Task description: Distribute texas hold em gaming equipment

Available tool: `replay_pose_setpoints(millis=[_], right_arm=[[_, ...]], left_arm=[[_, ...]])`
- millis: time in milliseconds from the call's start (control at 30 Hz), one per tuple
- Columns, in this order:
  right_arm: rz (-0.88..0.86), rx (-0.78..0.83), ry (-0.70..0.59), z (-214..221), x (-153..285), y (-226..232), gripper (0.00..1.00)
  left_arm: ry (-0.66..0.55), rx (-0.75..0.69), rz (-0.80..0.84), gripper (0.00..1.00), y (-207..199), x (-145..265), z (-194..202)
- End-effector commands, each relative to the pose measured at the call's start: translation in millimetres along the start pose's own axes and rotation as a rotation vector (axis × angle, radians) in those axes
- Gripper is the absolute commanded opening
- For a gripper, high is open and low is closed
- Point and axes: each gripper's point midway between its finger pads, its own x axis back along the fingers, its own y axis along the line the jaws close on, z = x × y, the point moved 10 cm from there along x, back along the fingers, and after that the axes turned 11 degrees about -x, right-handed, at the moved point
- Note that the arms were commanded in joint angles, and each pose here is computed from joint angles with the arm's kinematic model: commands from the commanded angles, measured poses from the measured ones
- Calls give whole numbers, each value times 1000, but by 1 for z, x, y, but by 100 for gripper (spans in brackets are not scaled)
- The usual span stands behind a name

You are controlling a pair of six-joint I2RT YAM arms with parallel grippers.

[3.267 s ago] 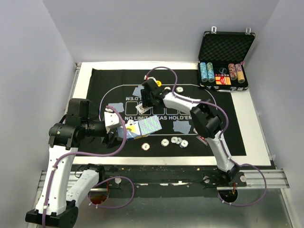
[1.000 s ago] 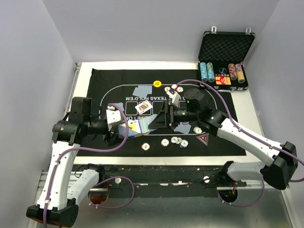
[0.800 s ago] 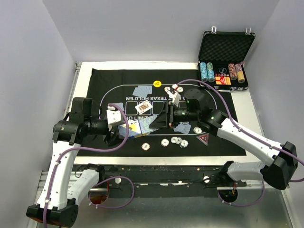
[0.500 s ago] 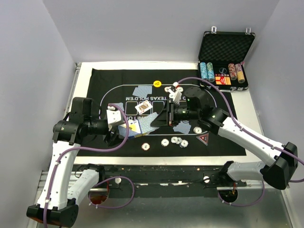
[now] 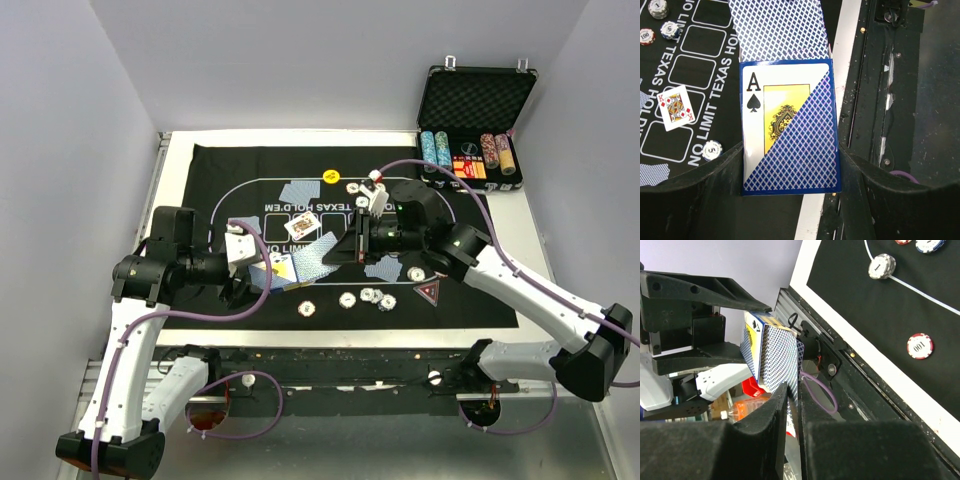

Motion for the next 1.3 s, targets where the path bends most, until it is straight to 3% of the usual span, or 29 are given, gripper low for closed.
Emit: replay_pose_setpoints(millis=[0,467,867,1100,1267], right_arm=[[42,34,-33,0,10,4,18],[136,76,-32,-4,7,-4,20],[49,44,-14,-1,7,3,26],[112,51,-38,-1,9,-2,43],[156,59,-46,-2,9,-6,47]], left_arm=[[-57,-42,-1,20,0,0,-7],[-70,-53,1,20,-2,2,-11],[-80,-45,-2,20,-1,2,-13],[-81,-44,-2,20,-2,2,-14],[-83,-40,-3,20,-1,2,-14]])
